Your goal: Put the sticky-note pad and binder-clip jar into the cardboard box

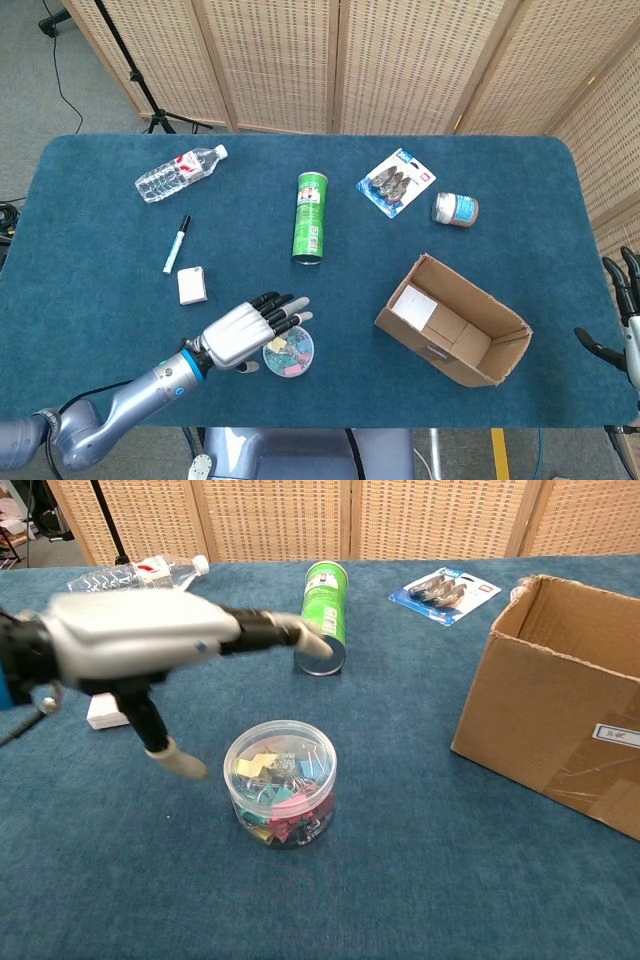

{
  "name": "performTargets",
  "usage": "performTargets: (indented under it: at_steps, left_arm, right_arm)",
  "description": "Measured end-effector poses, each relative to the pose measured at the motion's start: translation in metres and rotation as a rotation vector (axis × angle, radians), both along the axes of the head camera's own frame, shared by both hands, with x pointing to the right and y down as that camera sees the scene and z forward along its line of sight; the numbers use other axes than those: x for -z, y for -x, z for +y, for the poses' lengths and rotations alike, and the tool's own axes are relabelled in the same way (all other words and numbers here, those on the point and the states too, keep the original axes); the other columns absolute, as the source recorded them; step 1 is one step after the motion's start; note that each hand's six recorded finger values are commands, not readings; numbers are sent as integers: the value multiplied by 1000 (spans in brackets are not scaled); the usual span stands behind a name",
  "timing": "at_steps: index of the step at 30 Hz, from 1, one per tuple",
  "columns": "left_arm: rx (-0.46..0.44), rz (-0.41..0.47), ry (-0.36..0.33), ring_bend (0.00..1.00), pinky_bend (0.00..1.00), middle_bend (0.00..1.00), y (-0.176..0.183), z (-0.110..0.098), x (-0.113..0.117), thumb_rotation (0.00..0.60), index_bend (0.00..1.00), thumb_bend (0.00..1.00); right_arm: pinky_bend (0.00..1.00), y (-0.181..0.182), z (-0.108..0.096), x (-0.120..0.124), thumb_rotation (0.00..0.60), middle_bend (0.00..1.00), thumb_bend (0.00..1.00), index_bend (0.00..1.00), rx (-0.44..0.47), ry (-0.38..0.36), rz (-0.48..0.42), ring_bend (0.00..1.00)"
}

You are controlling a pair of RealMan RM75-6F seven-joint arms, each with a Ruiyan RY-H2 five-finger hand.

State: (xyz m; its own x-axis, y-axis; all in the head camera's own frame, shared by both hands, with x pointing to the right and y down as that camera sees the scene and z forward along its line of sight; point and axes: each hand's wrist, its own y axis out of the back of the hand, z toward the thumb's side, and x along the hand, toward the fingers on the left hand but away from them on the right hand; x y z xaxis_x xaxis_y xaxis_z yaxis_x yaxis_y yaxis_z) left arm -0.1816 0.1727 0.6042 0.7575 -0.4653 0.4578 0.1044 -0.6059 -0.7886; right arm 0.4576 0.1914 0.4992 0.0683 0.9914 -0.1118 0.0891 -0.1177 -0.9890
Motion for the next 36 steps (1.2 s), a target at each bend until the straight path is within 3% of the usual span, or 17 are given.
performTargets:
  at_steps: [5, 11, 16, 21, 27, 36]
  left_arm:
    - [130, 16, -53, 0, 87, 0, 46, -24, 20, 600, 0, 0]
    - [429, -99, -150, 0, 17, 0, 150, -47, 48, 600, 0, 0]
    - [702, -109, -197, 0, 3, 0, 226, -42, 68, 600, 0, 0]
    - [852, -61, -202, 0, 3, 0, 276, -29, 76, 600, 0, 0]
    - [917, -34, -181, 0, 3, 0, 308, -18, 88, 600, 0, 0]
    - [879, 21, -245, 0, 3, 0, 309, -9, 110, 600, 0, 0]
  right_arm:
    - [8, 3, 1, 0, 600, 0, 0, 0, 13, 3, -1, 0]
    - [8, 13, 2, -1, 600, 0, 0, 0, 81, 8, 17, 0]
    - [8, 27, -2, 2, 600, 0, 0, 0, 172, 4, 51, 0]
    - [8, 58, -12, 18, 600, 0, 0, 0, 345, -6, 85, 0]
    - [9, 117, -20, 31, 600, 0, 0, 0, 572, 17, 61, 0]
    - [8, 207, -16, -3, 600, 0, 0, 0, 886, 223, 82, 0]
